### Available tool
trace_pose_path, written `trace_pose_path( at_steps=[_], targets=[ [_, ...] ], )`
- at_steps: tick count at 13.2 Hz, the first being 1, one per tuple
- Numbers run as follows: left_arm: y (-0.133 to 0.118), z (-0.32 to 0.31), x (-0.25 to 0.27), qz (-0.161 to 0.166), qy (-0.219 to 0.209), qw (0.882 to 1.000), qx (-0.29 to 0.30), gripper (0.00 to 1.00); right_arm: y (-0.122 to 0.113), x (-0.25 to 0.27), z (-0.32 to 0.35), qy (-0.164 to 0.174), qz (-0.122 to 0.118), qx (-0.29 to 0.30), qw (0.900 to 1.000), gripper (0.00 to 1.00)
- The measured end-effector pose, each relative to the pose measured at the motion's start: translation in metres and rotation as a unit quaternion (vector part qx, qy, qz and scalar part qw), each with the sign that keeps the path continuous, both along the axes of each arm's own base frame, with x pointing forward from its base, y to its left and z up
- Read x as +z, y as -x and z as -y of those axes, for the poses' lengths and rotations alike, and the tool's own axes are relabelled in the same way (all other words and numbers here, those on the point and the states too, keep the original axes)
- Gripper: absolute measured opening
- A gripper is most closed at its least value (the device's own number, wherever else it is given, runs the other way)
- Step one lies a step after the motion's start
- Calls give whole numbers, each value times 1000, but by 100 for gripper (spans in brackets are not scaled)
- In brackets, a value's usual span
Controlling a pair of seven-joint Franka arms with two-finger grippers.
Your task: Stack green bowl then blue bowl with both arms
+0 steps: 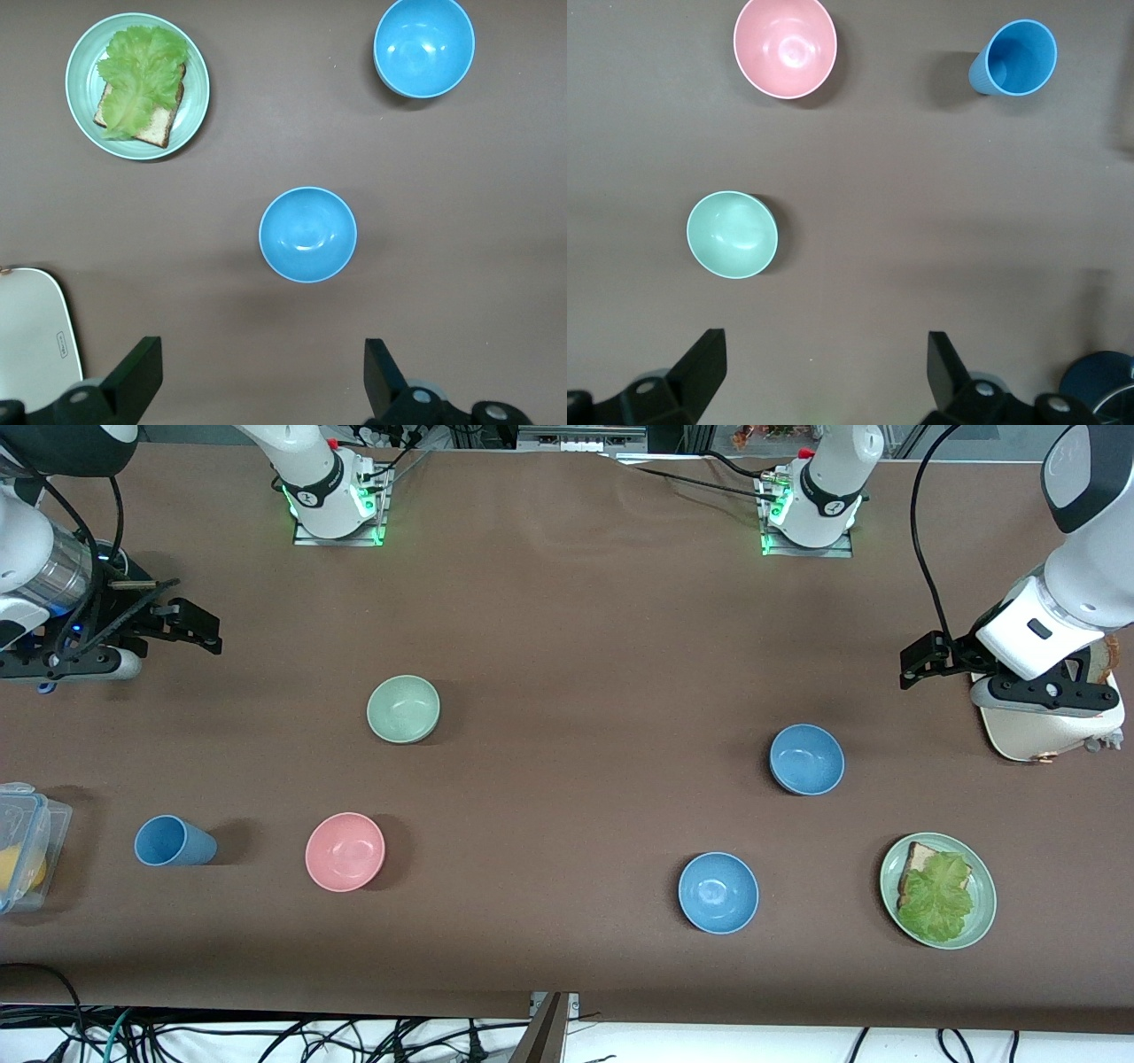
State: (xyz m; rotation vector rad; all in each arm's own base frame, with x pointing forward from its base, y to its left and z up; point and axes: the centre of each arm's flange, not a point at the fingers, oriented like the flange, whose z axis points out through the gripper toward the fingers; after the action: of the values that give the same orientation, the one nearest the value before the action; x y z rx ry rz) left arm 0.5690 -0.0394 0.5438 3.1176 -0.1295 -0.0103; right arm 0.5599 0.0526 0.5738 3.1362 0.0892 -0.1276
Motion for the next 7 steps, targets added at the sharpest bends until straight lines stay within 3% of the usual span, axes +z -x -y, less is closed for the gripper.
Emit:
trace_pose_path(
  at_steps=[7],
  targets=[
    [0,1,0,0,0,1000,-1,100,0,1,-3,1,1,3,1000,100]
  ],
)
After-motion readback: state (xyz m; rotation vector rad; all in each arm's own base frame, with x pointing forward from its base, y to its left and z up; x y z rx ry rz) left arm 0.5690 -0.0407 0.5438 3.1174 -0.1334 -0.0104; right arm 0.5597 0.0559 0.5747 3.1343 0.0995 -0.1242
